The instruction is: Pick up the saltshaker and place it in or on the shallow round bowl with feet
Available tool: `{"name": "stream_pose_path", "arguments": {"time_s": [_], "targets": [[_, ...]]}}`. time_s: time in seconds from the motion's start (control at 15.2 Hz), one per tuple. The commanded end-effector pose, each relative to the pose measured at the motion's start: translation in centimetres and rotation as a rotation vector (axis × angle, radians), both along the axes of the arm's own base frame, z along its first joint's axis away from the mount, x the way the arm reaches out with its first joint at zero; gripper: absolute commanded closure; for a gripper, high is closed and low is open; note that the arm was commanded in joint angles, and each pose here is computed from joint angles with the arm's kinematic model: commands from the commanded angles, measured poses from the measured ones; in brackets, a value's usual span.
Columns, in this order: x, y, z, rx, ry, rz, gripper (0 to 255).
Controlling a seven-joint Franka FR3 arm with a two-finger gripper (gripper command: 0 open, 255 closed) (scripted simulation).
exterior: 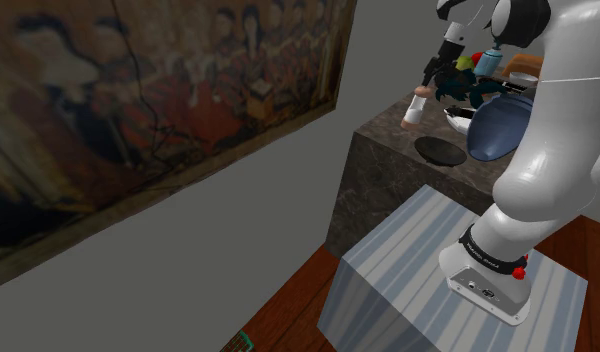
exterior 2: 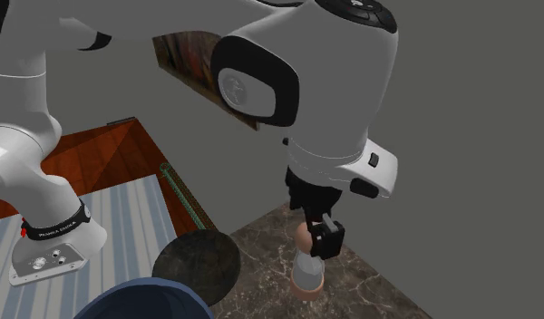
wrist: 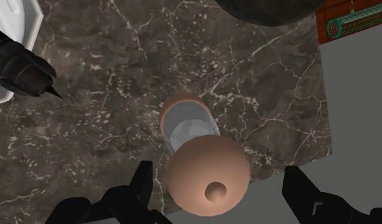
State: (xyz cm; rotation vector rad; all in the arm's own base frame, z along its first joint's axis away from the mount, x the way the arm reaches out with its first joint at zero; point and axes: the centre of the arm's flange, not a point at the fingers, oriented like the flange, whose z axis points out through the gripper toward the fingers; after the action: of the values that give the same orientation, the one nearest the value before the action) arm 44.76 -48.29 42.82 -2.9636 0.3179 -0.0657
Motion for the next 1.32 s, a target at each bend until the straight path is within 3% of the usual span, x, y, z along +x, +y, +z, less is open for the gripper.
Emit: {"name": "stream_pose_path", "arguments": {"time_s": [0.0,0.33,0.79,0.86,1.25], "targets": [[0.3,-0.2,-1.0,0.000,0.000,0.001,0],[0.4,0.1,-3.4,0.000,0.000,0.001,0],[0.4,0.1,-3.4,0.000,0.000,0.001,0],[0.4,0.1,-3.4,0.000,0.000,0.001,255],[0.4,0.2,-3.4,0.000,0.000,0.001,255]]}}
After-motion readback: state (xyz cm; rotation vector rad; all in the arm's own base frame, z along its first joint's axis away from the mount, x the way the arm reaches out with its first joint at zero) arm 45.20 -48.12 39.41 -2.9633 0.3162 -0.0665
